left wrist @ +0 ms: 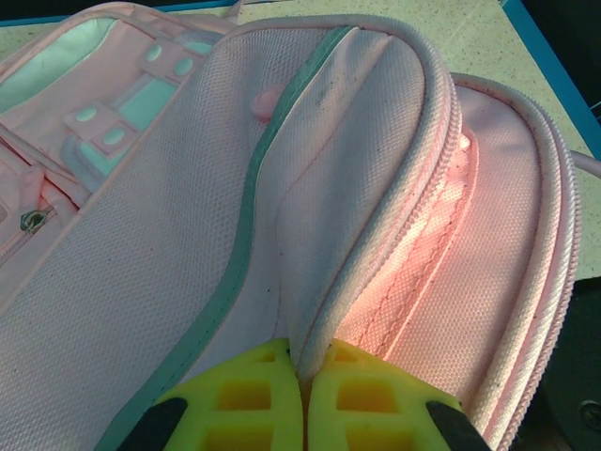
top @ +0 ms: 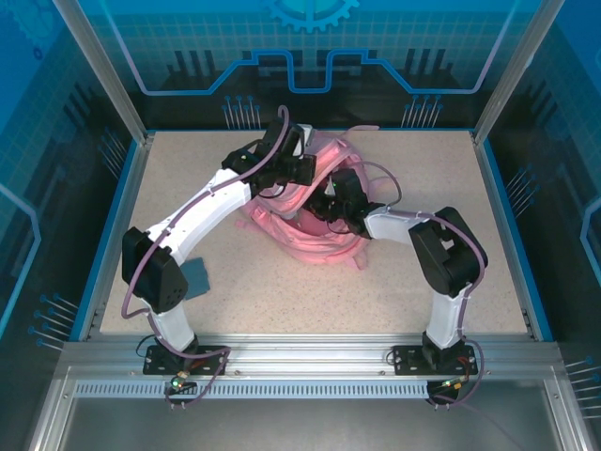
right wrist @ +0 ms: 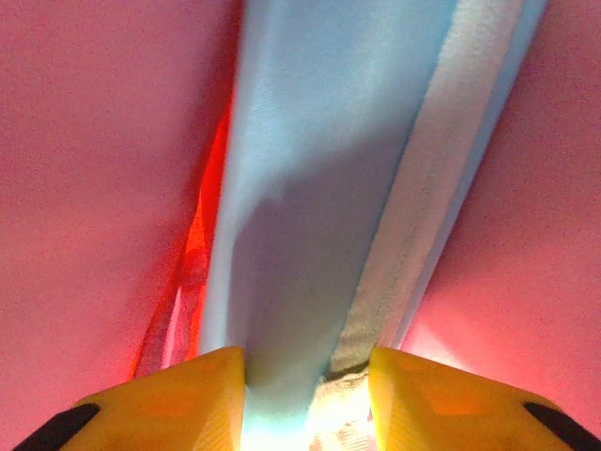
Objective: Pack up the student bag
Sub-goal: Place the pencil pouch in the student bag, then close the student bag at the top-center of the table, then rotate the student bag at the top-center of the table.
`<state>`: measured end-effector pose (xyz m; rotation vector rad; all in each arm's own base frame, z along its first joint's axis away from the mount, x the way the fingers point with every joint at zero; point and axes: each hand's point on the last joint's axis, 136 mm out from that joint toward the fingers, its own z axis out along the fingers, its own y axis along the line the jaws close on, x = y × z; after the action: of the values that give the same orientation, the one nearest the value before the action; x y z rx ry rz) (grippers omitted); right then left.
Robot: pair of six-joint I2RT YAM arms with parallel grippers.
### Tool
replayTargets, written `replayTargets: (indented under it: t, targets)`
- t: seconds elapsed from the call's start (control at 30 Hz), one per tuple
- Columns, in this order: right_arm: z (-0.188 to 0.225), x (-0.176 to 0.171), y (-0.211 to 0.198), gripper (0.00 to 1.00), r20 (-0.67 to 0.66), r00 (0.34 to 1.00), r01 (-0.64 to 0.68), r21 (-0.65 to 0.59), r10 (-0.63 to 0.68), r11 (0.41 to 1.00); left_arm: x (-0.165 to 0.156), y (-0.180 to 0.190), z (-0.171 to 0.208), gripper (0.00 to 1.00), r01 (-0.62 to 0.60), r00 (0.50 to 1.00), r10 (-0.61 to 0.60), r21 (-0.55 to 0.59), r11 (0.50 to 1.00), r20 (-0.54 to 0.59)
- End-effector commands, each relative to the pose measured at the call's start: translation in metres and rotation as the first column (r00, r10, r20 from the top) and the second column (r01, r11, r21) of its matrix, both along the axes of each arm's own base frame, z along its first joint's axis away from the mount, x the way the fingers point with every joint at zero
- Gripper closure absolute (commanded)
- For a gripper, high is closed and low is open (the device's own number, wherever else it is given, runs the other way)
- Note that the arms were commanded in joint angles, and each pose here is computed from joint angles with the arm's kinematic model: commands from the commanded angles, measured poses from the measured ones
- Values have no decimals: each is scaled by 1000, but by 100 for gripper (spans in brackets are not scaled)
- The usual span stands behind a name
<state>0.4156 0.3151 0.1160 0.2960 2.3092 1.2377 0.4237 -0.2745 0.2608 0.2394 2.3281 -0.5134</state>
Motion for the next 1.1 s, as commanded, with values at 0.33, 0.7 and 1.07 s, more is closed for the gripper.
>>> replayTargets:
  t: [0.33,0.7,1.07]
  targets:
    - [13,-92,-111,33,3,989,141,-249,-145,958,5,-35,13,100,113,994,-111,-205,972,24]
    - [39,-137,-183,20,50,980,193,-438,-191,878,-12,-37,-24,32,123,987,-143,-239,963,-69]
    - [40,-133,-116,16,5,1000,-13,-444,17,896,-42,75,-78,19,-169,974,115,-286,943,-197]
